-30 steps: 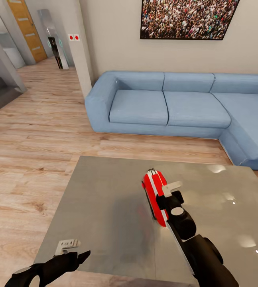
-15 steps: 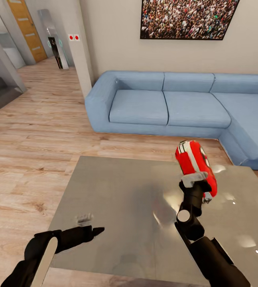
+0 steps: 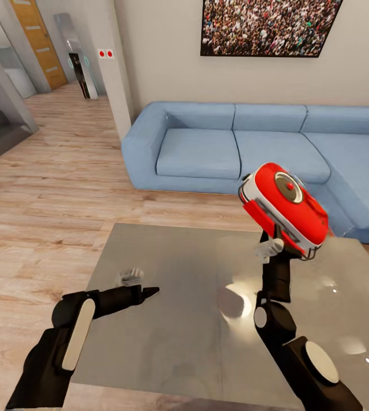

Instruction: Turn on the radio receiver that's on the table in the living room.

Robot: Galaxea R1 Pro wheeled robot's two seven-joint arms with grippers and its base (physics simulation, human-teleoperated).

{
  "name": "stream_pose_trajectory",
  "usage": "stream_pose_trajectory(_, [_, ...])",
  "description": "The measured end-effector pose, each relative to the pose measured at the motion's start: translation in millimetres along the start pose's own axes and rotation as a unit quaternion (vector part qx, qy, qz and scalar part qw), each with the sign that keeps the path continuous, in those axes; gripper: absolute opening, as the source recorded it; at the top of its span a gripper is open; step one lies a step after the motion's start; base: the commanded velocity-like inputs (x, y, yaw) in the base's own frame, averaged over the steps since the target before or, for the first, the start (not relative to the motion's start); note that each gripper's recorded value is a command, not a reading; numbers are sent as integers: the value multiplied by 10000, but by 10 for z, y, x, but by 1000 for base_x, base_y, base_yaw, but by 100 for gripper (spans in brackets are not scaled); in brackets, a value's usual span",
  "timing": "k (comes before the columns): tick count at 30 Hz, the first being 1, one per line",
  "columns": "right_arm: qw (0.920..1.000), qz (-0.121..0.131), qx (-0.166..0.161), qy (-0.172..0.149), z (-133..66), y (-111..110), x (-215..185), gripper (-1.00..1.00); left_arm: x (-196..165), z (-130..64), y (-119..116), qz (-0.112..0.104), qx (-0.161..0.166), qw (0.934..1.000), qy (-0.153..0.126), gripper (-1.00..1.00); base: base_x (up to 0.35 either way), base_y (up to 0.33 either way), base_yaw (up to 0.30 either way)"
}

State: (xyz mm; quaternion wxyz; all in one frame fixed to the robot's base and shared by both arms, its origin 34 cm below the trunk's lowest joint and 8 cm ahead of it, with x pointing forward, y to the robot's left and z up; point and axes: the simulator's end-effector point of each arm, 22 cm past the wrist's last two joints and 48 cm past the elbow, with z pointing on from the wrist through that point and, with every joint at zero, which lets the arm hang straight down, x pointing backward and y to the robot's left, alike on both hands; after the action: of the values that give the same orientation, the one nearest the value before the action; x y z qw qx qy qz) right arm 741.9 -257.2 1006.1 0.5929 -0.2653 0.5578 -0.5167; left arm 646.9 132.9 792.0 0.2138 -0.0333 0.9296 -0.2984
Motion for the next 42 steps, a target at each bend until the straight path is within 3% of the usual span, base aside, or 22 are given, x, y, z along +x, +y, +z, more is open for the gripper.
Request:
stream_pose_trajectory(3, [9989, -88, -329, -324, 4, 137, -89, -100, -115, -2, -38, 49, 28, 10000, -77, 100, 0, 0, 0])
stream_pose_trajectory(6, [9951, -401, -641, -639, 18, 245, -61, -100, -199, 0, -68, 78, 56, 9999, -128, 100, 0, 0, 0])
stream_pose_trajectory(13, [9851, -935, -813, -1195, 64, 230, 83, -100, -256, 3, -86, 117, 64, 9998, -155, 100, 0, 0, 0])
stream_pose_trajectory(20, [9766, -1197, -967, -1501, 37, 240, 193, -100, -400, -2, -129, 193, 84, 9995, -243, 100, 0, 0, 0])
stream_pose_trajectory(24, [9684, -1298, -1364, -1638, -209, 440, 279, -100, -466, -2, -142, 245, 74, 9993, -275, 100, 0, 0, 0])
stream_pose_trajectory(26, [9601, -1398, -1557, -1857, -392, 559, 241, -100, -488, -2, -141, 285, 54, 9992, -279, 100, 0, 0, 0])
stream_pose_trajectory(29, [9423, -1744, -1779, -2236, -669, 703, 226, -100, -517, -2, -141, 344, 18, 9990, -285, 100, 0, 0, 0])
stream_pose_trajectory(33, [9117, -2173, -2102, -2784, -1164, 916, 200, -100, -603, 4, -154, 436, -33, 9985, -321, 100, 0, 0, 0])
stream_pose_trajectory(37, [9012, -2240, -2285, -2923, -1445, 990, 251, -100, -623, 8, -156, 456, -47, 9984, -326, 100, 0, 0, 0])
stream_pose_trajectory(42, [8976, -2228, -2293, -3037, -1636, 957, 311, -100, -601, 32, -196, 508, -23, 9983, -284, 100, 0, 0, 0])
